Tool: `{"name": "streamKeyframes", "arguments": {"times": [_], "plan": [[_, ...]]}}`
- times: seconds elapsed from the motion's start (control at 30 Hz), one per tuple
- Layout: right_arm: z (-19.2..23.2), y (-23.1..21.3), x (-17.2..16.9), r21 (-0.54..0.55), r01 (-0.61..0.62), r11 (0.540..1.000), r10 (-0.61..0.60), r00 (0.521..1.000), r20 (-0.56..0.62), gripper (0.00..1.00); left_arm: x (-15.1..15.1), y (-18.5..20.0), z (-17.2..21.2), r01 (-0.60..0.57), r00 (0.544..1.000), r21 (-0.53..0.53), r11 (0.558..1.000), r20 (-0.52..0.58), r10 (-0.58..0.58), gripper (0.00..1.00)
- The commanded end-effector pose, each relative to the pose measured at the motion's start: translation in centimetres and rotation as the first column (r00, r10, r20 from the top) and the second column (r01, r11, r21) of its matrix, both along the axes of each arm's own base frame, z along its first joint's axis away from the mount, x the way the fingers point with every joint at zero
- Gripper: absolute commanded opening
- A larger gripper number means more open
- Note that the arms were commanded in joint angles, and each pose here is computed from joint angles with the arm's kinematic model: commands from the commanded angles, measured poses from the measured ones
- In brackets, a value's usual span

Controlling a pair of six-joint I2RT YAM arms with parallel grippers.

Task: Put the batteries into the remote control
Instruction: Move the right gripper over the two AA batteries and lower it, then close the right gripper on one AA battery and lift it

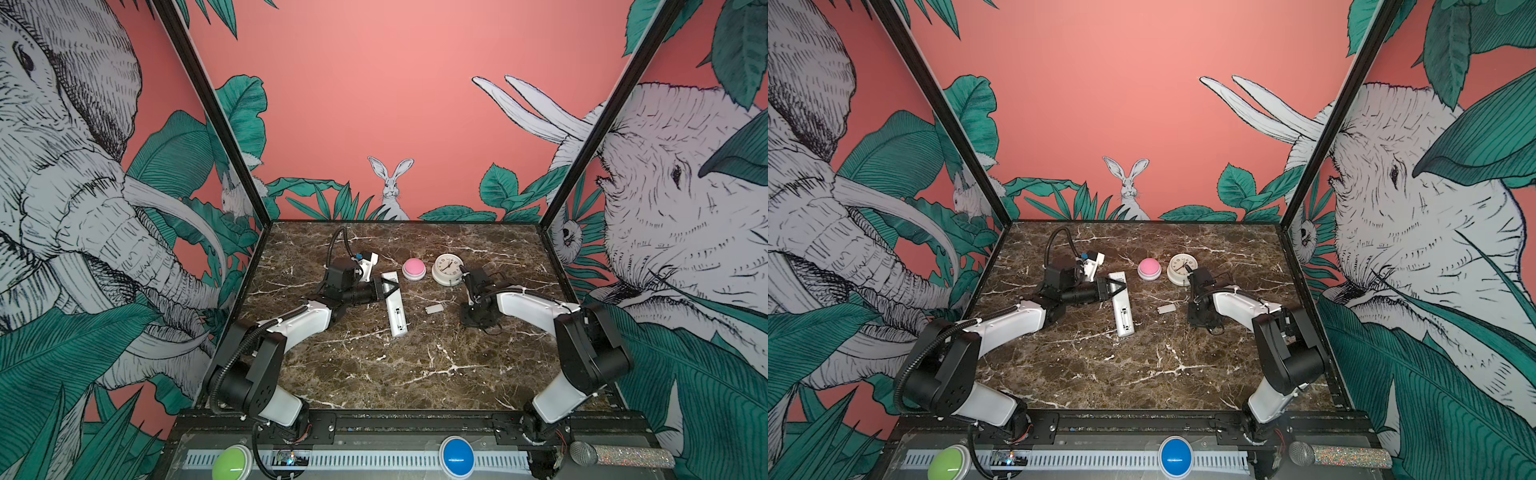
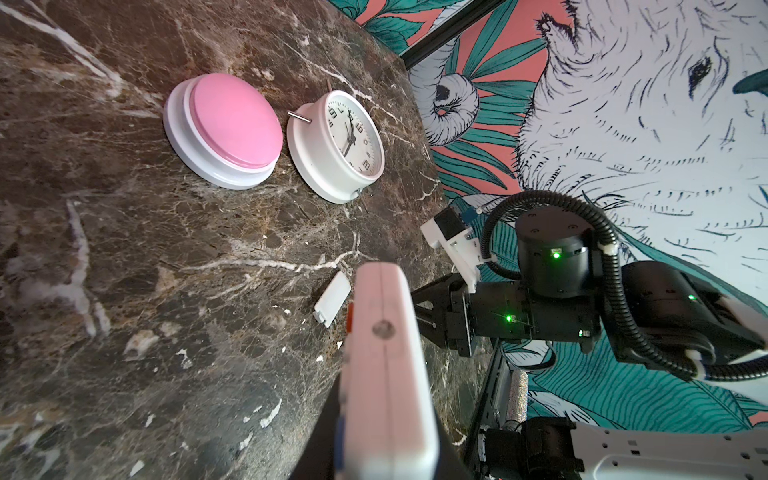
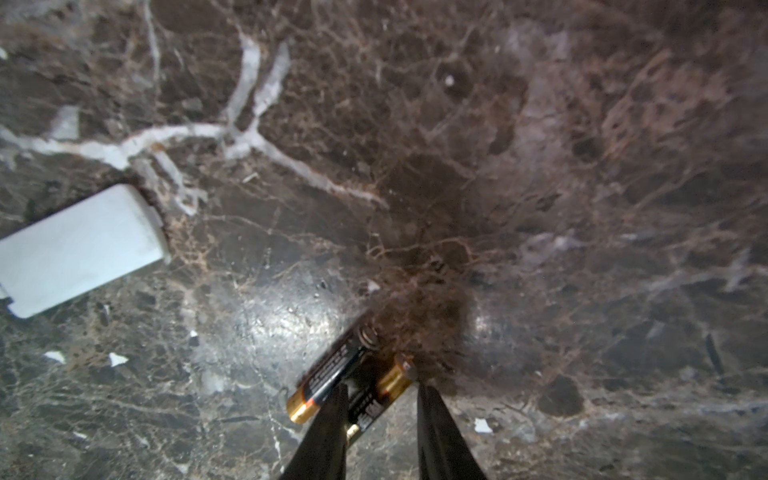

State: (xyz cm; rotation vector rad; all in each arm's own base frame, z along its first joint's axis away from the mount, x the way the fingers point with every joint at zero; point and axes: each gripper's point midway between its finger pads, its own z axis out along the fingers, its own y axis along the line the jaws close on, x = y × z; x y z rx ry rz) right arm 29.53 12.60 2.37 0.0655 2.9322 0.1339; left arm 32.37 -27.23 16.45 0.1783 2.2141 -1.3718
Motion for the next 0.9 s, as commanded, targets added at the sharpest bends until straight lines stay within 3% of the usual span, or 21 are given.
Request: {"name": "streamKeyframes", "arguments": {"times": [0.0,0.3,0.6,0.87], "plan": [[-1.0,-0.8,-0.5,-0.033,0.022,0.999,-0.022,0.999,-0.023,0.3,0.0,-0.1,1.1,0.012,0.999,-0.031,0.999,0.034,-0.011,0.0],[-1.6,-1.1,-1.1,-0.045,0.014,0.999,-0.016,0.999,-0.042,0.27,-0.1,-0.1,1.0,0.012,0.999,-0.03,0.999,0.032,-0.012,0.0],[-1.9,-1.3,-2.2,-0.042,0.002,0.999,-0.005,0.998,-0.064,0.11,-0.1,-0.1,0.9,0.009,1.0,-0.033,0.999,0.03,-0.008,0.0],[-1.7,-0.8,-4.7,-0.028,-0.033,0.999,0.03,0.993,-0.115,0.06,-0.3,0.2,0.5,-0.007,1.0,-0.03,1.0,0.024,0.008,0.0]]}}
